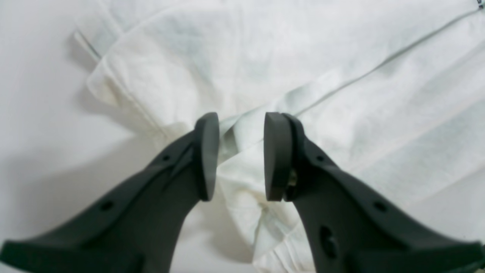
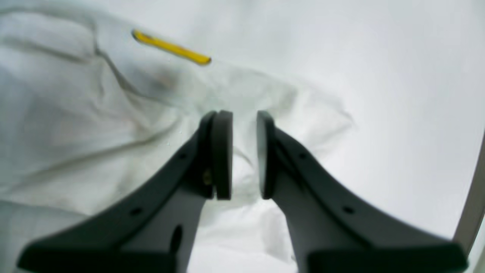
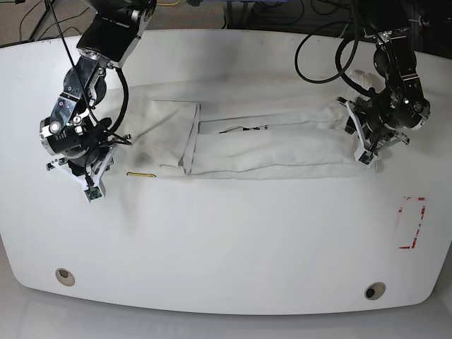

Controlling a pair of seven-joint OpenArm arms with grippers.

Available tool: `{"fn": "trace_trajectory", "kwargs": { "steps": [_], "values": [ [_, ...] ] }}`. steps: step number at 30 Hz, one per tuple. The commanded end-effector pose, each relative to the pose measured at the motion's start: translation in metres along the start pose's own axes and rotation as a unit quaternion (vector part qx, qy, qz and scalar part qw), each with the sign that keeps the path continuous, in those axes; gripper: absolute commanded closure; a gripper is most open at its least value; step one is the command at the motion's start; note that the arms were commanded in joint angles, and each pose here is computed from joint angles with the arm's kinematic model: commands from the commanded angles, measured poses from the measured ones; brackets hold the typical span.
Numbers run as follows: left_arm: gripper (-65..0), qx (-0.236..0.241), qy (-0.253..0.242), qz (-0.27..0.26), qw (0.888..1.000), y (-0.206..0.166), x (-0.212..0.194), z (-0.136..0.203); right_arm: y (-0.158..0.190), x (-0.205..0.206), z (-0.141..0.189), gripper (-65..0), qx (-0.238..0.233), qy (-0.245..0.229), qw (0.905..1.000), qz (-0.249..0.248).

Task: Layout the t-shirt on the table in an organized manner, then fold the t-shirt properly
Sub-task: 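Press the folded sleeve flat with the right gripper and reposition the left gripper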

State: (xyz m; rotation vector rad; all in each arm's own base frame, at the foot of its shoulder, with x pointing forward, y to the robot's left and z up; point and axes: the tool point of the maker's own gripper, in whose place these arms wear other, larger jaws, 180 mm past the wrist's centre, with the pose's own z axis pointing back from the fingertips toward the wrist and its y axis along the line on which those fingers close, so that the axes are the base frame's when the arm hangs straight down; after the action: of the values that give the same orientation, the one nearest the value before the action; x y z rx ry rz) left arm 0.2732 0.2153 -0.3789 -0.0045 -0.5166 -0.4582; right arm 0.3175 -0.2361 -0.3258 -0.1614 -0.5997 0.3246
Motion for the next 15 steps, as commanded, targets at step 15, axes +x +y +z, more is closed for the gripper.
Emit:
{"fn": "trace_trajectory", "kwargs": {
  "steps": [15],
  "values": [
    [-40.8, 0.043, -0.055, 0.063, 0.996, 0.03, 0.016, 0.02, 0.04, -0.032, -0.049, -10.1, 0.085, -0.022, 0.9953, -0.04]
  ]
}}
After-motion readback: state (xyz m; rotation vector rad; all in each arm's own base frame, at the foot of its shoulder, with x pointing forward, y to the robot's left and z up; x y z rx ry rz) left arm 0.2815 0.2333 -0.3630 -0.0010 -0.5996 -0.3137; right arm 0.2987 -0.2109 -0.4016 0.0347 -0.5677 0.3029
